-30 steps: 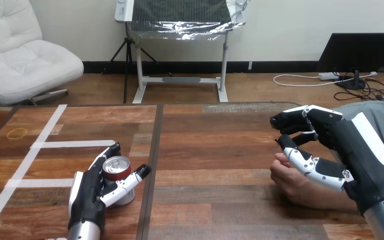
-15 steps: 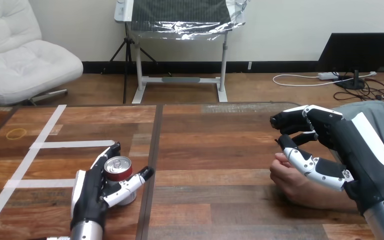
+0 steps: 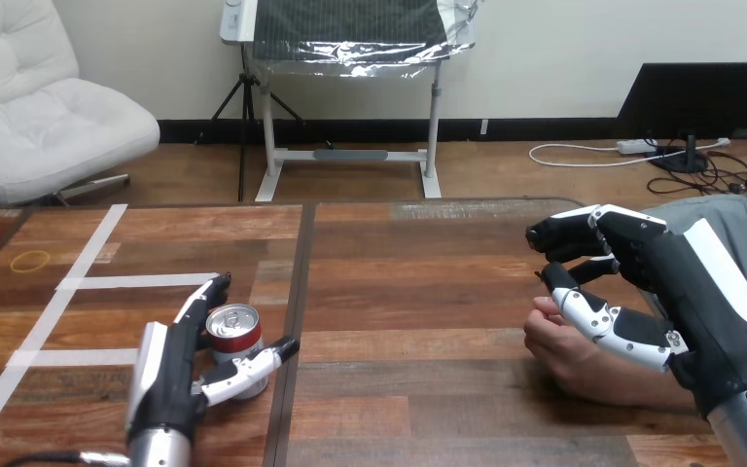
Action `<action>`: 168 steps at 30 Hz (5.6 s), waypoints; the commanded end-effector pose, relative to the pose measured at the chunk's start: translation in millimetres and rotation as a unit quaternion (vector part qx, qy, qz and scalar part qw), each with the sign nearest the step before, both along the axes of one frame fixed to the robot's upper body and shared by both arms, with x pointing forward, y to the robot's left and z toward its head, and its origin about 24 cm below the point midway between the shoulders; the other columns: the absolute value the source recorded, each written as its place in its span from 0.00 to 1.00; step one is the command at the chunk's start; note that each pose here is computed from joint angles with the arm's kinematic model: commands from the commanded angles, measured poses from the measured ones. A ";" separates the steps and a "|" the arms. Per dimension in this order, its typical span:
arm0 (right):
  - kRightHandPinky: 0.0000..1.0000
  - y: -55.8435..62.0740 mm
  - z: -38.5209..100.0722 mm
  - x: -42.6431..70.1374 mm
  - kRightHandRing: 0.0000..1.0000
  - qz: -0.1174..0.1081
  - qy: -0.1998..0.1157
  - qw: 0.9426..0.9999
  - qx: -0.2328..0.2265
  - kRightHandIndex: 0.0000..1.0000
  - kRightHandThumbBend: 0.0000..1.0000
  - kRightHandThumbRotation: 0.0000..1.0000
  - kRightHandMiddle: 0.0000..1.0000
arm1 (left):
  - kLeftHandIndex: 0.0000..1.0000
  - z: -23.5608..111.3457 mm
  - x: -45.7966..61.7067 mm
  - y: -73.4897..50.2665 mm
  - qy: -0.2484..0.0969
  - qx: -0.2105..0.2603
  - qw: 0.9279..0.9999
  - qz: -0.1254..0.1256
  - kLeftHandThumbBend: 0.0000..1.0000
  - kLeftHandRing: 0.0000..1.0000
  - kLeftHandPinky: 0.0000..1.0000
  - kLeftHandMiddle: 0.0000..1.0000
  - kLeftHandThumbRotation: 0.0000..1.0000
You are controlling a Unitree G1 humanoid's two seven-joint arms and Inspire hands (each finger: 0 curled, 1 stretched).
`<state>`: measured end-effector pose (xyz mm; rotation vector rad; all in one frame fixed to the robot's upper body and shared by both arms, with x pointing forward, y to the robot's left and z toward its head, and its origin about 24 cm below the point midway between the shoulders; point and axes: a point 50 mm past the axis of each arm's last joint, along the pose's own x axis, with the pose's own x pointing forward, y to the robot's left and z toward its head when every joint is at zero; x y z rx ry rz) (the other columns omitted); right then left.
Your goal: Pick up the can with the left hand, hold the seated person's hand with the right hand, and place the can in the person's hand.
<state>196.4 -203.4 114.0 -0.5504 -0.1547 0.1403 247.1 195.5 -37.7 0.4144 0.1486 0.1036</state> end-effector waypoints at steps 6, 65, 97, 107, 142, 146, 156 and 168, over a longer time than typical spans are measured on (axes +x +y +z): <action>0.63 6.1 23.5 7.0 0.70 0.019 -0.054 0.998 -0.013 0.63 0.34 0.00 0.69 | 0.88 36.8 22.6 22.5 -0.045 0.097 0.992 -0.059 0.81 0.86 0.83 0.88 0.23; 0.67 5.6 24.1 7.3 0.72 0.024 -0.050 0.998 -0.021 0.64 0.35 0.00 0.70 | 0.80 115.7 57.6 44.1 0.073 0.264 0.923 -0.269 0.87 0.77 0.68 0.82 0.14; 0.67 4.6 26.1 6.5 0.71 0.022 -0.047 0.998 -0.028 0.63 0.37 0.00 0.69 | 0.79 114.7 64.1 27.1 0.118 0.277 0.905 -0.300 0.86 0.74 0.69 0.78 0.14; 0.67 5.3 26.2 6.2 0.72 0.023 -0.046 0.998 -0.027 0.63 0.37 0.00 0.69 | 0.78 113.0 63.2 26.5 0.119 0.275 0.906 -0.298 0.84 0.74 0.67 0.77 0.10; 0.67 4.8 27.3 5.8 0.71 0.024 -0.043 0.998 -0.031 0.64 0.37 0.00 0.69 | 0.59 102.3 59.3 28.4 0.100 0.405 0.867 -0.271 0.76 0.52 0.48 0.57 0.00; 0.67 4.8 27.3 5.9 0.71 0.024 -0.044 0.998 -0.033 0.64 0.37 0.00 0.69 | 0.57 101.7 59.5 28.5 0.103 0.410 0.866 -0.267 0.74 0.50 0.47 0.54 0.00; 0.67 4.3 27.4 5.9 0.71 0.025 -0.044 0.998 -0.033 0.64 0.37 0.00 0.69 | 0.53 98.7 59.6 31.0 0.098 0.402 0.873 -0.258 0.73 0.45 0.41 0.50 0.00; 0.66 3.7 27.5 5.9 0.70 0.026 -0.041 0.998 -0.043 0.64 0.37 0.00 0.68 | 0.53 97.3 58.8 32.5 0.101 0.396 0.878 -0.249 0.70 0.44 0.38 0.50 0.00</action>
